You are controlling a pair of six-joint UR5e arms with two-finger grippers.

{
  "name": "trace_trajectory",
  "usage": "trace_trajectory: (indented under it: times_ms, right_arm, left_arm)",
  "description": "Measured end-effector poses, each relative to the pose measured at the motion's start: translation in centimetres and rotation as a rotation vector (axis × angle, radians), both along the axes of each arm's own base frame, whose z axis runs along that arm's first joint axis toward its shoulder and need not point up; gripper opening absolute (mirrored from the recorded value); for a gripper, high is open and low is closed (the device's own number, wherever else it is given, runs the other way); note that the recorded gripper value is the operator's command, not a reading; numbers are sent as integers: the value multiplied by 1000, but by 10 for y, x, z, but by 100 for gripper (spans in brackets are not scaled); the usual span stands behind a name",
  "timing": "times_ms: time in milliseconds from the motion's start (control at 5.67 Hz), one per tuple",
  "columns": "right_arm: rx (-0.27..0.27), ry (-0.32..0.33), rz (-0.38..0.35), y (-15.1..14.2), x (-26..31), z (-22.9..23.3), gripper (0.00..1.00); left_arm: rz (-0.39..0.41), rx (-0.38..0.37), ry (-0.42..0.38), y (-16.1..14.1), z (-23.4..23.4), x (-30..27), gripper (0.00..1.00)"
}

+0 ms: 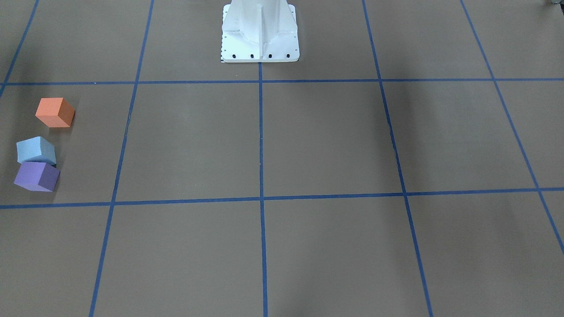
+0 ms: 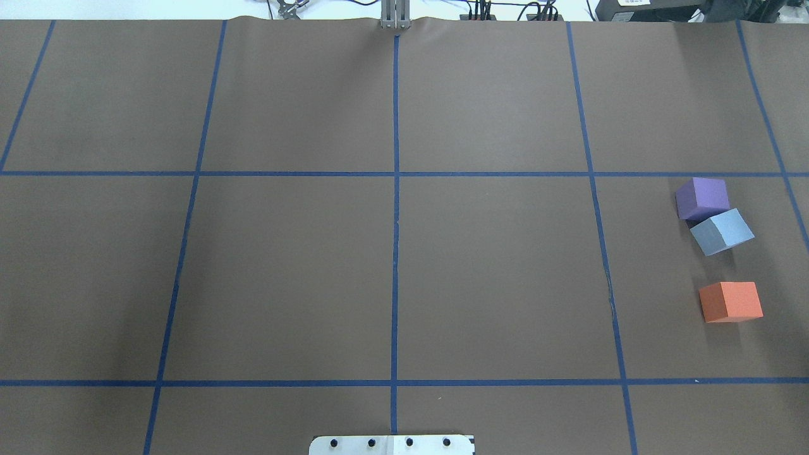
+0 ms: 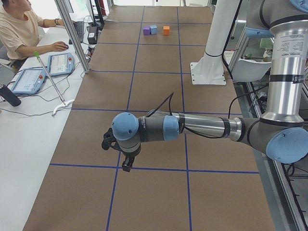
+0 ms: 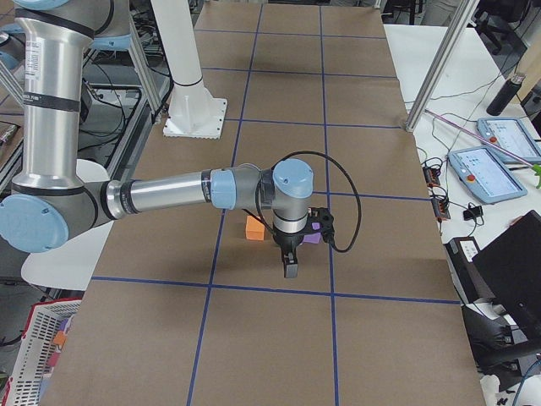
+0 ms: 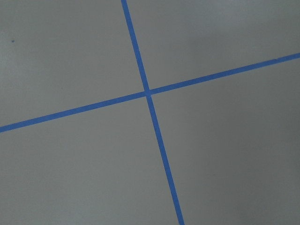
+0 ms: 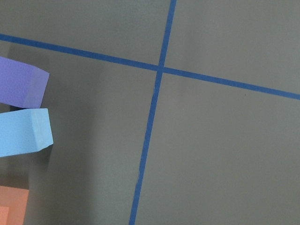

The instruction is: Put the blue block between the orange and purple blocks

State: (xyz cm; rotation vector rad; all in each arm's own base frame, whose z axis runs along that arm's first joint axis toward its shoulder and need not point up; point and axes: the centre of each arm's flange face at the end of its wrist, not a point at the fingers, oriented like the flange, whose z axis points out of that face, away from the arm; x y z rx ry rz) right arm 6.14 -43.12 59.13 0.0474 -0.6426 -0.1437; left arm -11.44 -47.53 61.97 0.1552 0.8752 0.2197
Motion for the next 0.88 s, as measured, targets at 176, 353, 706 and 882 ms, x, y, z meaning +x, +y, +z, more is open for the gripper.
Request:
trace_trajectory:
  times_ms: [176, 353, 706, 882]
  right_arm:
    - [-9, -1, -1, 2, 1, 4, 99]
    - [-16, -3, -1, 2, 1, 7, 99]
    - [-24, -8, 1, 2, 1, 10, 99]
    - [-24, -9, 3, 1, 1, 9, 99]
  left_arm:
    - [1, 0, -1, 0, 0, 0, 100]
    - [2, 4, -2, 0, -1, 0, 100]
    - [4, 5, -2, 0, 0, 0, 100]
    - [3, 2, -2, 0, 0, 0, 100]
